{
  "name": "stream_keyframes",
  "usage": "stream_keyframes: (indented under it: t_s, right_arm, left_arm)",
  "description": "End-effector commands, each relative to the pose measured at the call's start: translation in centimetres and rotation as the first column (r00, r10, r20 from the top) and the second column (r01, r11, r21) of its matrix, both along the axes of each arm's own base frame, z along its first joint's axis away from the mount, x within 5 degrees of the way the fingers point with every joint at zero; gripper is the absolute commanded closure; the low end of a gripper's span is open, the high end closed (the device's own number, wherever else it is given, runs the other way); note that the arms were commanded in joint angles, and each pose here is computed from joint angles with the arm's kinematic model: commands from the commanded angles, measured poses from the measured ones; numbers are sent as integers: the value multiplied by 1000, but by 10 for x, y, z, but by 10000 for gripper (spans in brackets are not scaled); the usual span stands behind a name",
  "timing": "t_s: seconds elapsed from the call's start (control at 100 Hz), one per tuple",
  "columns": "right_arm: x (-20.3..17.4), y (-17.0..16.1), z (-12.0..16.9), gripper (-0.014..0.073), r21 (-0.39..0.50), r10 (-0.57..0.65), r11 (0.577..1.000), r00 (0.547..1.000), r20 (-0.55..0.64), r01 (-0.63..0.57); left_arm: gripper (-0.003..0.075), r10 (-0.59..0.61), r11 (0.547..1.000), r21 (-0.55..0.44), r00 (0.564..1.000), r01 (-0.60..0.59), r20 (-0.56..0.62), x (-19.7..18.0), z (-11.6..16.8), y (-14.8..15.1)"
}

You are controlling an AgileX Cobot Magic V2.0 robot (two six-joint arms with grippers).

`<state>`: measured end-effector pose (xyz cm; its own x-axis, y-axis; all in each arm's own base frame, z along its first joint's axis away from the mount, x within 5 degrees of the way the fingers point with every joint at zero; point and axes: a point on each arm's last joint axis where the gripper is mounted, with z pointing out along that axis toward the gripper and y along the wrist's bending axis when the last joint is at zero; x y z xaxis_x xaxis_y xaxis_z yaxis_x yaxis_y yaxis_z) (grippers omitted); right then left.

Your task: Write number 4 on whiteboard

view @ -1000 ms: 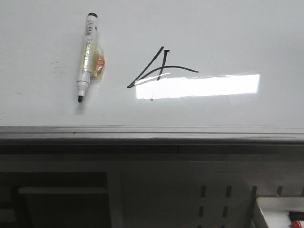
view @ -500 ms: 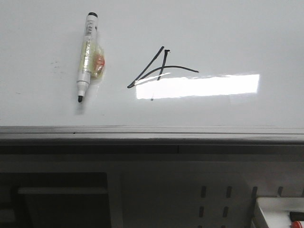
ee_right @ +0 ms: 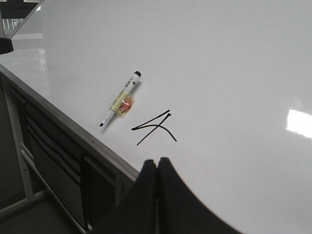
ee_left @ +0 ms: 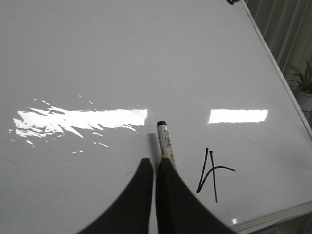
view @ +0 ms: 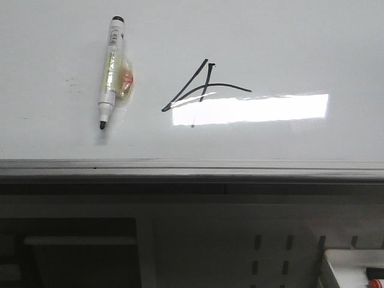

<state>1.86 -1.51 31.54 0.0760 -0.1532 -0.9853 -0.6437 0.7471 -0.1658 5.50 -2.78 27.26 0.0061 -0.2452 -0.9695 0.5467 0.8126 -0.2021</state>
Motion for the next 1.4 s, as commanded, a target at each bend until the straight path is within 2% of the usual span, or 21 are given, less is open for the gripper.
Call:
stream_keyframes:
  t_s: [0.0,0.09,0.16,0.19,0.21,0.27,0.3,0.34,0.44,0.61,0.68,0.81,1.04,1.39]
  right_arm:
    - [-4,-3,12,640,60,4,998,997,80,-9]
    - [-4,-3,12,640,60,4,998,997,80,-9]
    - [-4,-3,12,640,60,4,998,997,80,-9]
    - [-4,-3,12,640,60,4,998,997,80,-9]
    - [-4,-3,12,640,60,4,998,997,80,-9]
    - [-4,-3,12,640,60,4,998,997,80,-9]
    - [-4,-3,12,640,60,4,998,997,80,-9]
    - [-4,-3,12,640,60,4,998,997,80,-9]
    - [-4,-3,12,640,60,4,998,997,80,-9]
    - [-4,-3,12,640,60,4,998,997,80,-9]
    - [-4,-3,12,640,60,4,998,997,80,-9]
    - [-4,-3,12,640,60,4,998,997,80,-9]
    - [-4,-3,12,640,61,5,998,997,78,-10]
    - [-4,-3,12,640,61,5,998,997,78,-10]
  left_arm:
    - [741,12,1000,15,999,-13,38,-1,6,1]
    - [741,40,996,76,994,-48,103,-3,4,3]
    - [741,8,981,189,981,-45,193,-6,3,-1]
    - [741,-16,961,272,972,-49,234,-8,0,-4]
    - [741,-31,949,313,969,-49,243,-9,-1,-5]
    - [741,-6,935,348,975,-72,220,-8,-6,-5]
    - [741,23,943,322,984,-80,179,-6,-9,-4]
    - [741,66,928,354,985,-120,161,-4,-13,-2]
    - [741,193,917,342,979,-205,70,0,-23,5]
    - [741,341,874,345,938,-343,70,6,-39,13]
    - [741,371,877,305,927,-370,58,7,-51,15]
    - [741,378,910,205,924,-360,-55,4,-78,16]
    - [741,374,894,336,907,-297,-192,-3,-97,17]
    - [741,373,895,331,908,-298,-190,-2,-97,17]
